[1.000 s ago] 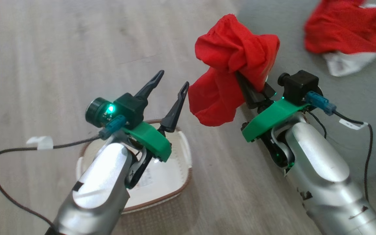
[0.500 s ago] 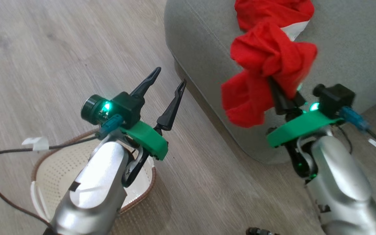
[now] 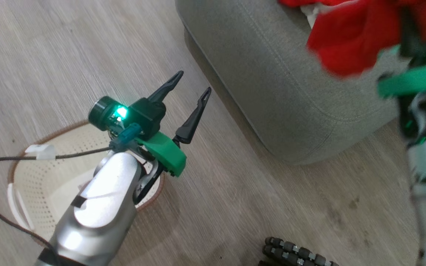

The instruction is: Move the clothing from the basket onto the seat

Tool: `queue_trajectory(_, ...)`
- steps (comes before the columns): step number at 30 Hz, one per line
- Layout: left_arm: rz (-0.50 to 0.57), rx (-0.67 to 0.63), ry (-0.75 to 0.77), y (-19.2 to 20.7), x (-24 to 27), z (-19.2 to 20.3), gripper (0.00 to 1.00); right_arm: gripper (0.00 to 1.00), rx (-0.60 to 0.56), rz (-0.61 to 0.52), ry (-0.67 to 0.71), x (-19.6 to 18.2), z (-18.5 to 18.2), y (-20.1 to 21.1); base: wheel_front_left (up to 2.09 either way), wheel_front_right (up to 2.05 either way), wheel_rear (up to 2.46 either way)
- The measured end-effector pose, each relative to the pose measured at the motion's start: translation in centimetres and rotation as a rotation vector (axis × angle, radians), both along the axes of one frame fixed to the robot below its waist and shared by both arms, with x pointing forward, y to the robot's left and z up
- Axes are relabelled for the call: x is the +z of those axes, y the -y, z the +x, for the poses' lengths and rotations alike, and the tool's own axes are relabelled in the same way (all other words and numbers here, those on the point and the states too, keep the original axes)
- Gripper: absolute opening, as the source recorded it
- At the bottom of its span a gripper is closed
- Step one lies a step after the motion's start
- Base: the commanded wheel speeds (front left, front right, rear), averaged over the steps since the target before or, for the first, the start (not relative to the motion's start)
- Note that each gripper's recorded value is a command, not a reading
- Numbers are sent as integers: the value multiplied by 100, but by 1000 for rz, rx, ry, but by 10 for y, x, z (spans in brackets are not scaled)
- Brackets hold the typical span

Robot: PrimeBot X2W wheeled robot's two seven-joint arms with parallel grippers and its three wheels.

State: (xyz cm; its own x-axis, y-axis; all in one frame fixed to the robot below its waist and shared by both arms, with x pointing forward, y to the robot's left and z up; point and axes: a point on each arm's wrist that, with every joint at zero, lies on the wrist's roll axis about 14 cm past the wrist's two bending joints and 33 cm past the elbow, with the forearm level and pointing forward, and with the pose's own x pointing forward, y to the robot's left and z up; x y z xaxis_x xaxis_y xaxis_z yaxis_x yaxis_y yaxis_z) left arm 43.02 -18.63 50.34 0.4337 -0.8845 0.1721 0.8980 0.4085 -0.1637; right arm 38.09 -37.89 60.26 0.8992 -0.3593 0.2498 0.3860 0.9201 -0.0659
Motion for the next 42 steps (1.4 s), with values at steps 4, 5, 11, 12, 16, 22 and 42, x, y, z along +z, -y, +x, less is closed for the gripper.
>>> queue_trajectory(4,21,1,-21,-4,-21,9,100,0,-29,-76,26,30,25,21,0,0,0)
queue_trajectory(5,24,2,-27,-5,-26,11,100,0,-38,-87,27,34,30,26,0,0,0)
queue_trajectory(11,36,-6,-49,-8,-47,25,100,0,-129,-141,30,60,59,67,0,0,0)
queue_trajectory(12,35,-4,-54,-9,-50,27,100,0,-141,-153,34,66,65,73,0,0,0)
queue_trajectory(16,57,6,-93,-18,-76,37,100,0,-215,-150,47,82,92,104,0,0,0)
queue_trajectory(22,82,16,-145,-31,-108,47,100,0,-268,-191,-13,76,129,124,0,0,0)
queue_trajectory(42,169,169,-261,-100,-184,71,100,100,-410,192,-376,-143,153,144,0,0,0)
